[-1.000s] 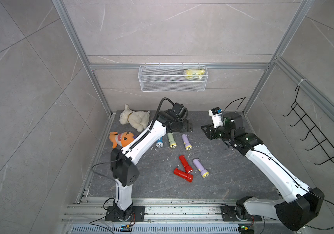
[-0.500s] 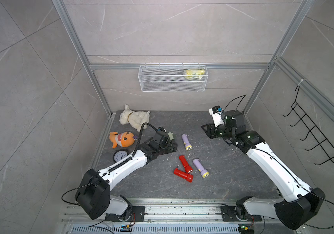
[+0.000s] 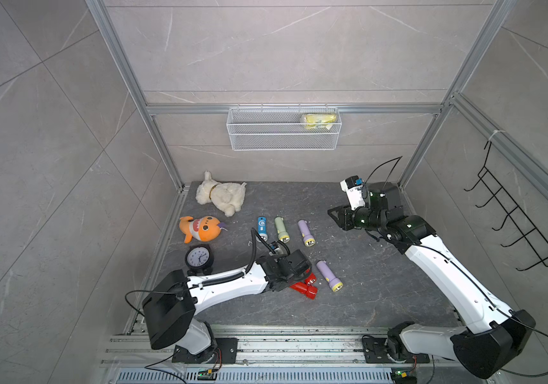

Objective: Close the plug at the bottom of the flashlight
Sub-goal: Pick up the flashlight from the center of the board.

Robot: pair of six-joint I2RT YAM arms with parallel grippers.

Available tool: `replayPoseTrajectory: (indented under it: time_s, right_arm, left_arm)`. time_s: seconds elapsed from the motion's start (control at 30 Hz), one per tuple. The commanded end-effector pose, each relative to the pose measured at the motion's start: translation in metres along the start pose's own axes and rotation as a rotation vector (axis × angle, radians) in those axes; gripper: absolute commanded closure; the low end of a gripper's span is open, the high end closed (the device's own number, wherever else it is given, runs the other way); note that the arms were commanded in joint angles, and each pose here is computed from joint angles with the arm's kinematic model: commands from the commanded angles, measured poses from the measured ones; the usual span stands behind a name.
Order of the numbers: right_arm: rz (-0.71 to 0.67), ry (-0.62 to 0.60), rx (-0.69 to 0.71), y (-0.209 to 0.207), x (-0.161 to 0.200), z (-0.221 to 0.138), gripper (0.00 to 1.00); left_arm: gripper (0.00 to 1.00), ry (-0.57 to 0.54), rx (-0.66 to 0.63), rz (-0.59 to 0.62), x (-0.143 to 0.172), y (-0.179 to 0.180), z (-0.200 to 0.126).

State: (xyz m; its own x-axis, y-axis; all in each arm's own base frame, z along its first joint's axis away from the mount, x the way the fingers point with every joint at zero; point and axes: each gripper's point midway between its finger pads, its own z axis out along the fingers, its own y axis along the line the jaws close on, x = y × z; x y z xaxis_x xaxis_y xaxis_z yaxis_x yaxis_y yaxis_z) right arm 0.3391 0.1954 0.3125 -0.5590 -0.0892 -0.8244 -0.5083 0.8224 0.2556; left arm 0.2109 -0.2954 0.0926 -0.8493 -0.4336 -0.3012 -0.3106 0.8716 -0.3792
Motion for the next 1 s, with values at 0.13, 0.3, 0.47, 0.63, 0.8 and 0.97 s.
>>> replayPoseTrajectory:
  time_s: [0.13,0.3,0.47,0.63,0.8,0.97]
  right_arm:
    - [0.006,-0.024,-0.056,0.015,0.001,-0.016,0.62]
    - [0.013,-0.030,-0.080,0.020,-0.001,-0.017,0.62]
    - [0.018,-0.022,-0.099,0.024,0.001,-0.017,0.62]
    - [0.017,-0.009,-0.108,0.027,0.004,-0.014,0.62]
    - [0.010,0.001,-0.106,0.028,0.006,-0.013,0.62]
    - [0.006,0.010,-0.101,0.027,0.007,-0.009,0.62]
  left_arm:
    - [0.22,0.115,-0.061,-0.072,0.023,-0.012,0.015]
    - [0.25,0.211,-0.054,-0.159,0.045,-0.009,0.035]
    - [0.26,0.267,-0.002,-0.290,0.063,-0.006,0.056]
    - [0.26,0.332,-0.029,-0.304,0.081,-0.008,0.070]
    - [0.40,0.347,-0.030,-0.310,0.085,-0.007,0.075]
    - [0.58,0.333,-0.045,-0.309,0.080,-0.001,0.064]
